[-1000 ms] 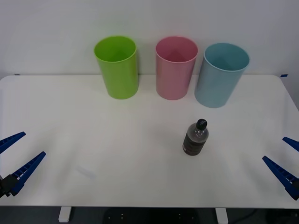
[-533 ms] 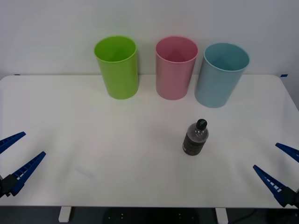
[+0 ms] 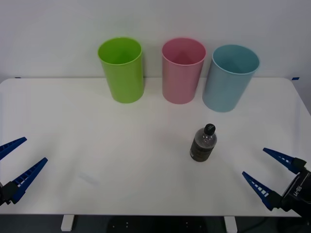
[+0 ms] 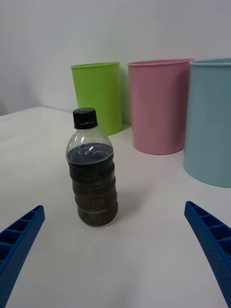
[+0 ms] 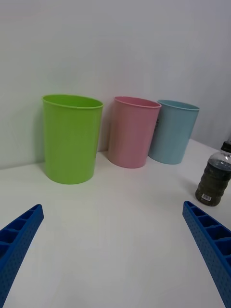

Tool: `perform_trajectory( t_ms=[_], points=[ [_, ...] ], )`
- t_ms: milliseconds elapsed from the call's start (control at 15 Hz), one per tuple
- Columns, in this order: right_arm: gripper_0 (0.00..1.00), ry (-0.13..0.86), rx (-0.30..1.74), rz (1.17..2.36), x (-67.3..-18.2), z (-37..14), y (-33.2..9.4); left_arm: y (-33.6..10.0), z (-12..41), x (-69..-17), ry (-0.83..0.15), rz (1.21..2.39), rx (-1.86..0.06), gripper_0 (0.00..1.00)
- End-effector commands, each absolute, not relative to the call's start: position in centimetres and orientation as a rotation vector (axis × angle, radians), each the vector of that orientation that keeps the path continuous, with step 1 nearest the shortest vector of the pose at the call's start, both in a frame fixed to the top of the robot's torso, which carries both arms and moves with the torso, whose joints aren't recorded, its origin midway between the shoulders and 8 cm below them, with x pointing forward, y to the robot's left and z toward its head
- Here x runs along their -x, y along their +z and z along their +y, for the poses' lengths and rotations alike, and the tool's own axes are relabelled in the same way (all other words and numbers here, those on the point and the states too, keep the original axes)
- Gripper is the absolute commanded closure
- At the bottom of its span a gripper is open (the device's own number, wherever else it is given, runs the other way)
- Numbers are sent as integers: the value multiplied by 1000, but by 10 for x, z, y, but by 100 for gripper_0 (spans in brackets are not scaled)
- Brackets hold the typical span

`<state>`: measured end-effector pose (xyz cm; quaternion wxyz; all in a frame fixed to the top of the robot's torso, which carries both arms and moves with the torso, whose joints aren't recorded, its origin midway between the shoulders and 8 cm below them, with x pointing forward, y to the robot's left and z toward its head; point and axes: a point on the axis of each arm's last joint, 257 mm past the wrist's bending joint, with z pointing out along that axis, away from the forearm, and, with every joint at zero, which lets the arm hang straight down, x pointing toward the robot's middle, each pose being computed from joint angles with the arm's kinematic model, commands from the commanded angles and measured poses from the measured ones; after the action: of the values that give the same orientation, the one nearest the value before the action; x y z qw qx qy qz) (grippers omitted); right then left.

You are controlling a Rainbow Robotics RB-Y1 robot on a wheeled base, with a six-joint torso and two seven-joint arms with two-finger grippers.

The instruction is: Grasp the object on the table and drop it into the matching bin: aluminum can to the light blue bin, PET bottle to the pink bin.

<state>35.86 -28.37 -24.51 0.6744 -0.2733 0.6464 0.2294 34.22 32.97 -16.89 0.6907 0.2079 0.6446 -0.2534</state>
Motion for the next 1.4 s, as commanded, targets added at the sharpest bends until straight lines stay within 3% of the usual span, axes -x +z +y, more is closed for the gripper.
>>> perform_trajectory(
  t_ms=[67,933,1400],
  points=[
    [0,497,665,1428,-372,-270,-255,-169,330,-342,-567,1441,-465,0],
    [0,509,741,1449,-407,-215,-284,-169,330,-342,-567,1441,-465,0],
    [0,469,750,1439,-436,-188,-287,-169,330,-342,-567,1441,-465,0]
  ],
)
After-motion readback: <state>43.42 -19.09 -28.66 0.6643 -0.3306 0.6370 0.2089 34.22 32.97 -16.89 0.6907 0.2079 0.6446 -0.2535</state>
